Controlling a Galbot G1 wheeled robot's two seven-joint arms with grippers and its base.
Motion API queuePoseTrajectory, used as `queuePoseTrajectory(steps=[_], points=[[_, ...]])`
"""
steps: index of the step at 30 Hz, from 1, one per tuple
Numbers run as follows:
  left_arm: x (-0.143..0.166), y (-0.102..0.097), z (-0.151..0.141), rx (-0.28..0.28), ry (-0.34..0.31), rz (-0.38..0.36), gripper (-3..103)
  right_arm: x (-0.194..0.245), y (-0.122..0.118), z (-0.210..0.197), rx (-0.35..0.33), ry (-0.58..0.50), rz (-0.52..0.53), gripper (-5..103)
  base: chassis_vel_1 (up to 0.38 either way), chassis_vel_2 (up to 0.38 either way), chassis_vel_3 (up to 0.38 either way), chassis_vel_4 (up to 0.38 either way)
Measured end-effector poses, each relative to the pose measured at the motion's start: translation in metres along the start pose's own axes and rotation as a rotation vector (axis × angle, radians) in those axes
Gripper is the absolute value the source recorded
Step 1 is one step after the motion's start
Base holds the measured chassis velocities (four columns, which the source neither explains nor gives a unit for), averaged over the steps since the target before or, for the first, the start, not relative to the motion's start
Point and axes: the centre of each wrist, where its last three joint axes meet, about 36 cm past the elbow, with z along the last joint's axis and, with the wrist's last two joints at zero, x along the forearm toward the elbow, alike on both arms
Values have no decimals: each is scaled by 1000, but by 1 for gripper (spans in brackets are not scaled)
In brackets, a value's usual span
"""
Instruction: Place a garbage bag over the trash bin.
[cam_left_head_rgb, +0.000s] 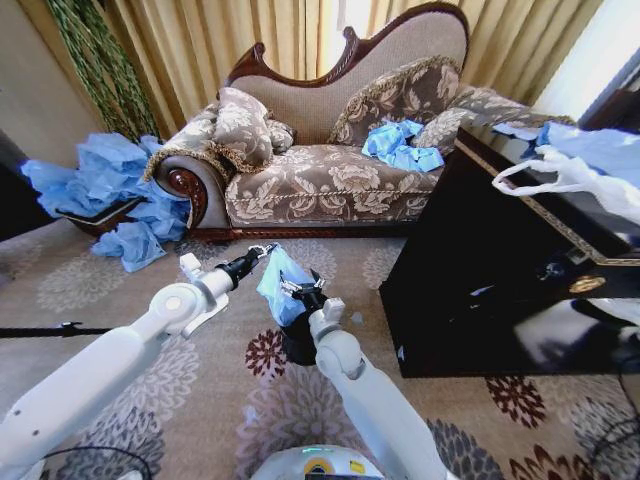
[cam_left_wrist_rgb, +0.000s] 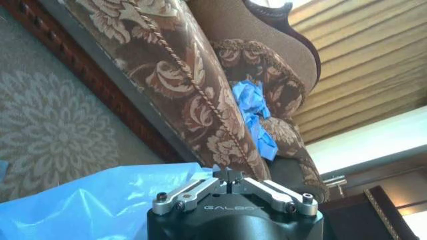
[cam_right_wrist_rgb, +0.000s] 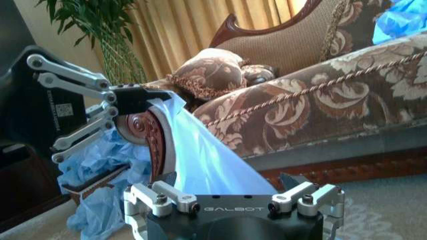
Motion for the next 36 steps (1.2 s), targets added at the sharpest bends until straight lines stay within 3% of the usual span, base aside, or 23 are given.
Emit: queuePoseTrajectory(steps=[8,21,36], points=[[2,-5,1,3,-8,10,0,-12,3,13,3,18,29,100,0,0,0,0],[6,-11,-9,10,-36,20,0,-11,-41,19,56,-4,127,100,0,0,0,0],[3,-10,-2,34,-40,21,0,45,-23,26,66,-76,-42,100,0,0,0,0]])
